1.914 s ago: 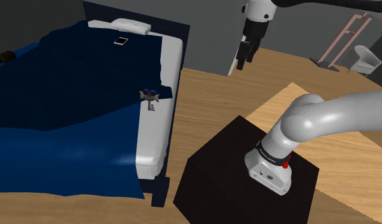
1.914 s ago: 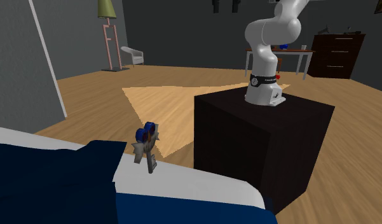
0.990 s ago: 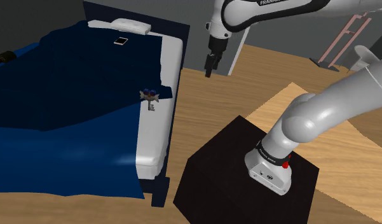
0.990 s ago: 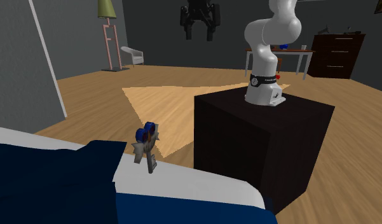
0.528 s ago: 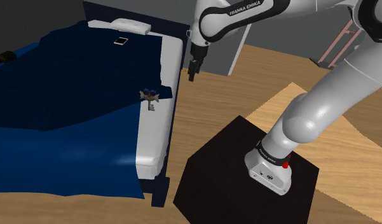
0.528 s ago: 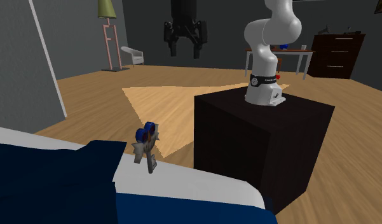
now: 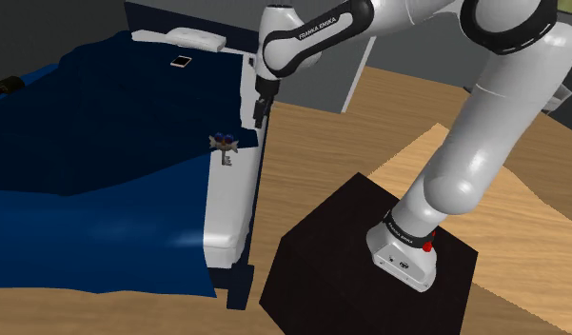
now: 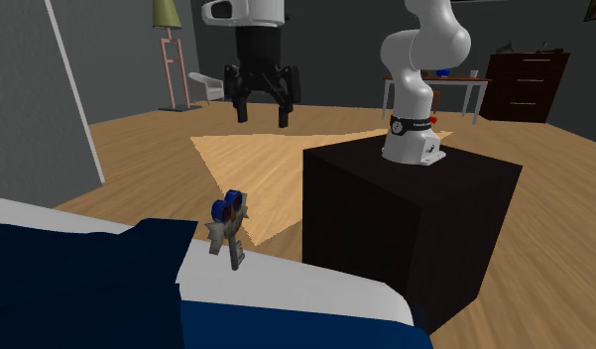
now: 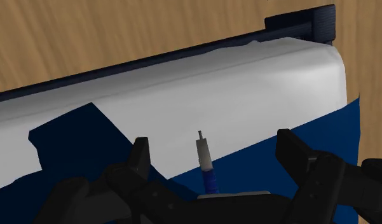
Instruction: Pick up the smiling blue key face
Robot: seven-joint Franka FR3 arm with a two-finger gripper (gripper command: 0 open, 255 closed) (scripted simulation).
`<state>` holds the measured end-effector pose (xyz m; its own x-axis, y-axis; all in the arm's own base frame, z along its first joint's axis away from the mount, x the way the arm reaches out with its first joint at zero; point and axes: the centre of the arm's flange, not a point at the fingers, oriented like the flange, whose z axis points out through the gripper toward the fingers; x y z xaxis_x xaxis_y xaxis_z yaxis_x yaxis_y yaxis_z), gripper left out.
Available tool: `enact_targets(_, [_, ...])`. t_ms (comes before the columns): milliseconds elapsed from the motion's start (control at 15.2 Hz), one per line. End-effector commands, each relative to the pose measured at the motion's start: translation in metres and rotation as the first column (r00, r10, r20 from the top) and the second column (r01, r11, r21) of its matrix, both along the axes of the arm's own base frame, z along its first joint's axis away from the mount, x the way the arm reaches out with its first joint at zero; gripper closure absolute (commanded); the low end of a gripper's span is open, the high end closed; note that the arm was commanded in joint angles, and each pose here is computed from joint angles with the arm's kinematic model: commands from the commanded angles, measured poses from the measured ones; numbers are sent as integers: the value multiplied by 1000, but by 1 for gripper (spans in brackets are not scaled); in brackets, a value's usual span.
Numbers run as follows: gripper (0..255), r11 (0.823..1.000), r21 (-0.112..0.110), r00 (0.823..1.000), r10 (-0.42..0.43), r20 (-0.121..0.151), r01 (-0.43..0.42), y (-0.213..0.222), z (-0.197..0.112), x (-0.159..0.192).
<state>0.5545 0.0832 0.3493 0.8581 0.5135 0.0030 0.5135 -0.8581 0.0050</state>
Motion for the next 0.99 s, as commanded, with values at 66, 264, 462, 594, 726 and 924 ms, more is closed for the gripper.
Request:
enact_targets(66, [0, 999, 13, 999, 52, 11, -52, 15, -20, 26])
enact_targets(264, [0, 994, 26, 995, 102, 21, -103, 33, -39, 53])
enact_targets(462, [0, 987, 38, 988, 152, 33, -153, 53, -59, 78])
enact_targets(594, [0, 982, 44, 983, 181, 39, -182, 65, -69, 93])
enact_targets(726, [0, 982, 44, 983, 181, 39, -182, 65, -80, 93])
enact_targets(924, [0, 982, 44, 983, 181, 39, -182, 65, -96, 93])
